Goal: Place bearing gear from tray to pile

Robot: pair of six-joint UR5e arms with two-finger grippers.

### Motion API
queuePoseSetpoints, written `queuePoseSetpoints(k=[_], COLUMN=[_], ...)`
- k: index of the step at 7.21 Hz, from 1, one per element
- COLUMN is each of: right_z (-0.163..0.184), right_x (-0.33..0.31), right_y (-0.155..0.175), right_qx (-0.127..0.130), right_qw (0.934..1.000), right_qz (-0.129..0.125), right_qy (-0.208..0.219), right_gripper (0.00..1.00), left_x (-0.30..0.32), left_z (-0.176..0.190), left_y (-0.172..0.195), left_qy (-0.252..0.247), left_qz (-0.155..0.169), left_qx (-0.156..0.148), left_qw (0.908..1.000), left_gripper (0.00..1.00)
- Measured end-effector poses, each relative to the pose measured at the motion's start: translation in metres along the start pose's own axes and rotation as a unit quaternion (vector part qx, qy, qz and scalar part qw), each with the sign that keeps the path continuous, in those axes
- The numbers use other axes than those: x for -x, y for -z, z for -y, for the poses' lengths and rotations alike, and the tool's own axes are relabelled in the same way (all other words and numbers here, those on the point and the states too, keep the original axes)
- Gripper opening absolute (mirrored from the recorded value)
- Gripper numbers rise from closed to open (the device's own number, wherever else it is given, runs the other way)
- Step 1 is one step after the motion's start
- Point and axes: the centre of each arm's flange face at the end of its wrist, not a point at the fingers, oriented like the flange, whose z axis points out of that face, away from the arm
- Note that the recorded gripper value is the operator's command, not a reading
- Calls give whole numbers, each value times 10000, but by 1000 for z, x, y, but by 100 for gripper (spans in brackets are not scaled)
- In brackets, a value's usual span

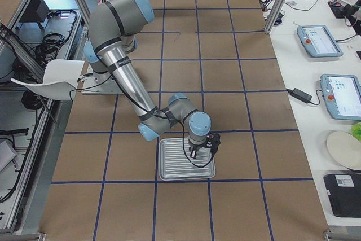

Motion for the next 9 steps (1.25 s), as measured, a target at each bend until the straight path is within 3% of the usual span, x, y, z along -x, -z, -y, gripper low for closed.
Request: queuePoseSetpoints(k=[2,4,6,7,8,9], right_z=[4,3,-14,-24,-35,-50], right_x=[13,67,179,256,334,416], right_y=[36,109,200,234,252,257], right_qx=[-145,-194,-174,-254,-322,-351], right_qw=[9998,9983,9913,9836,9779,9781], right_qz=[-129,-208,-124,-144,-128,-67], right_qy=[99,510,1301,1779,2063,2050], right_gripper=[28,29,30,30,30,30], left_x=[0,0,0,1,1,2], left_z=[1,1,1,-1,-2,-2], left_y=[-1,-1,-3,-3,-3,-3], left_qy=[20,31,30,21,8,5], left_qz=[-5,6,24,40,52,60], left_qx=[5,9,26,29,32,26], left_qw=[10000,10000,10000,10000,10000,10000], left_gripper=[100,100,100,100,100,100])
